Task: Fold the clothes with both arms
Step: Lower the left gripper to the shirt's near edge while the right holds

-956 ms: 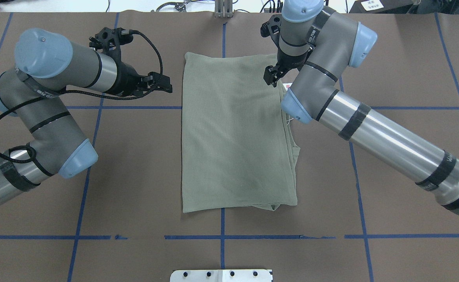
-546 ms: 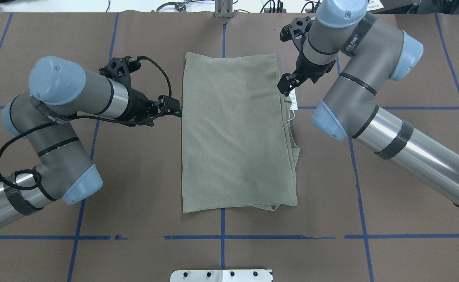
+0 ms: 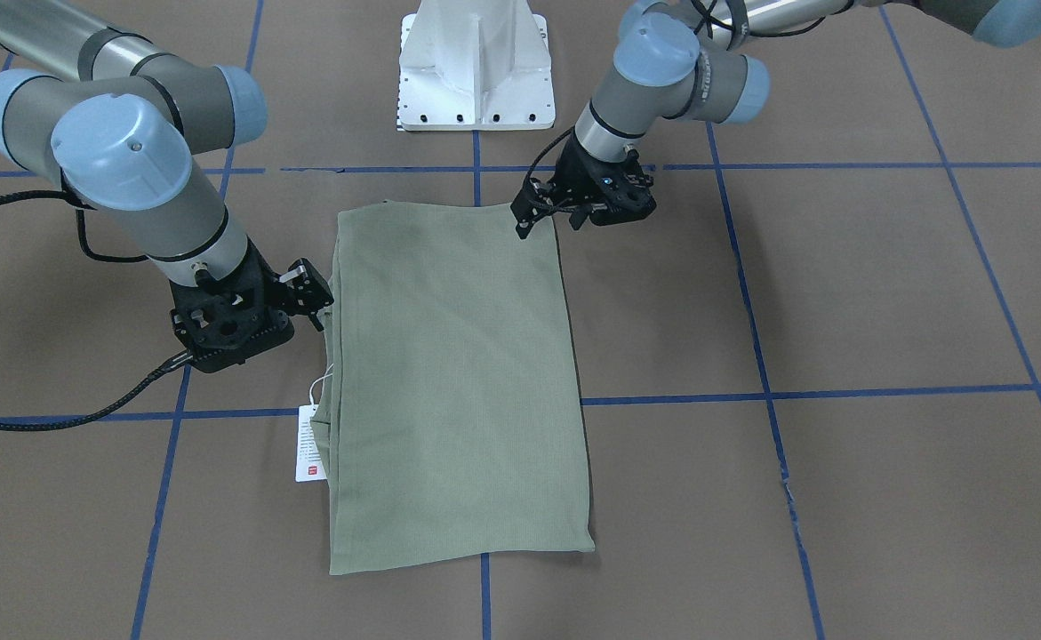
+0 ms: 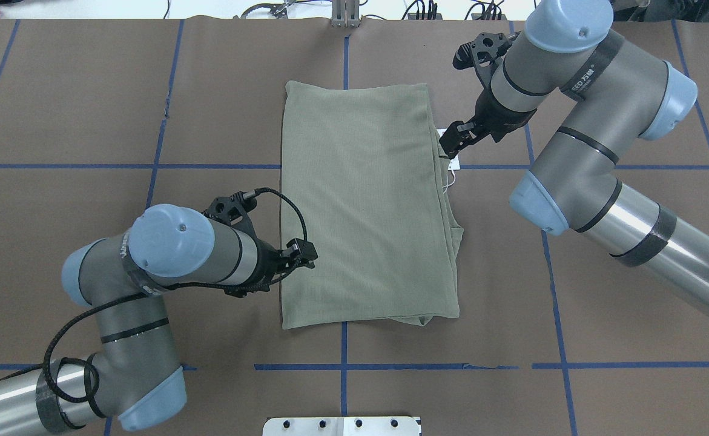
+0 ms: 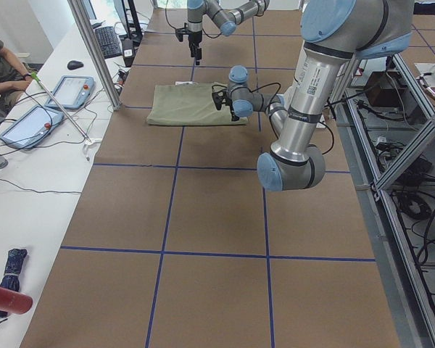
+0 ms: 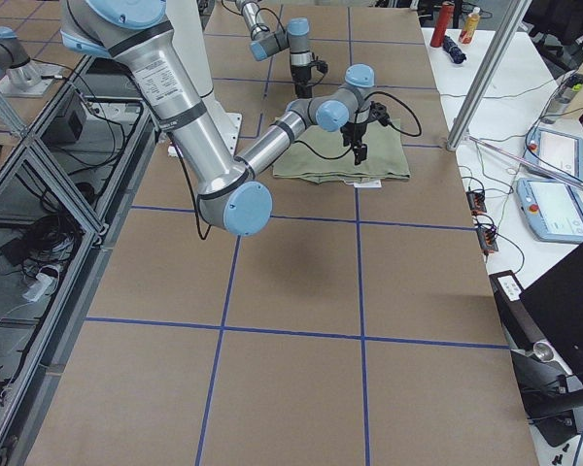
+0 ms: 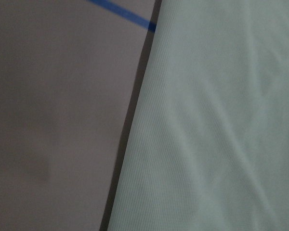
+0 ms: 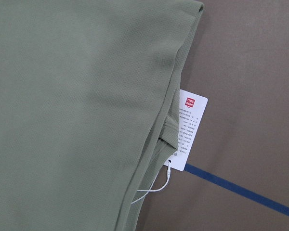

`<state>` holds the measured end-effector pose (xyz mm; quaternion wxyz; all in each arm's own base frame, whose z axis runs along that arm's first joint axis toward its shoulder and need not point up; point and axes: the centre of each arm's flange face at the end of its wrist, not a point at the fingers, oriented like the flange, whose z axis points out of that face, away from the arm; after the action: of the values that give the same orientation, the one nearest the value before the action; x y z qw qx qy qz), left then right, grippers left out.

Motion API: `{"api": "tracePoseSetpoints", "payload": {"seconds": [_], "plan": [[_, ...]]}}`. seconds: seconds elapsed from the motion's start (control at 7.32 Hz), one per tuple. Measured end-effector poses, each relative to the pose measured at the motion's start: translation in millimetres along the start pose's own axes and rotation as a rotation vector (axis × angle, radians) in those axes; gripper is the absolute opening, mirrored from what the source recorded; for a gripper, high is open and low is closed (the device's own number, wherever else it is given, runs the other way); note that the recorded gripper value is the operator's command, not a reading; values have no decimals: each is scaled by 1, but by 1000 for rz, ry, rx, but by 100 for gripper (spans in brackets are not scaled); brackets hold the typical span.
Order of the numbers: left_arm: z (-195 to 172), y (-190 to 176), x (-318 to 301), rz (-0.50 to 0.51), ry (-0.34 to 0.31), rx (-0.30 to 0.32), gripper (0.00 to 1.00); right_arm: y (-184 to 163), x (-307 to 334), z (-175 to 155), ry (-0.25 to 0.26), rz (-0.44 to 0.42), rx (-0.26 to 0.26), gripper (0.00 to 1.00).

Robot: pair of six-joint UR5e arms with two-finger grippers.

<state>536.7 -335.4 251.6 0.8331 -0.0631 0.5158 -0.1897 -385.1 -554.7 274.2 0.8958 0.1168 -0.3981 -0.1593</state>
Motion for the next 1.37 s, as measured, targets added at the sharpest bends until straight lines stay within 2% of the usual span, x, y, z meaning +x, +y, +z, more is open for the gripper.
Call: {"api": "tracePoseSetpoints", "payload": {"seconds": [0.27,0.82,1.09,1.23,1.37], "plan": [[9,40,-7,-28,-57,-22,99,1,-1,-1,-2,13,1,100],[29,46,-17,-32,-94,15,94,2,-1,2,-1,25,-4,100],[34,45,-19,-33,-103,19,84,2,0,4,2,28,-6,100],[36,45,-19,-32,-106,19,69,2,0,5,3,29,-8,100],[37,46,-19,-32,-107,18,60,2,1,5,3,29,-8,100]]}}
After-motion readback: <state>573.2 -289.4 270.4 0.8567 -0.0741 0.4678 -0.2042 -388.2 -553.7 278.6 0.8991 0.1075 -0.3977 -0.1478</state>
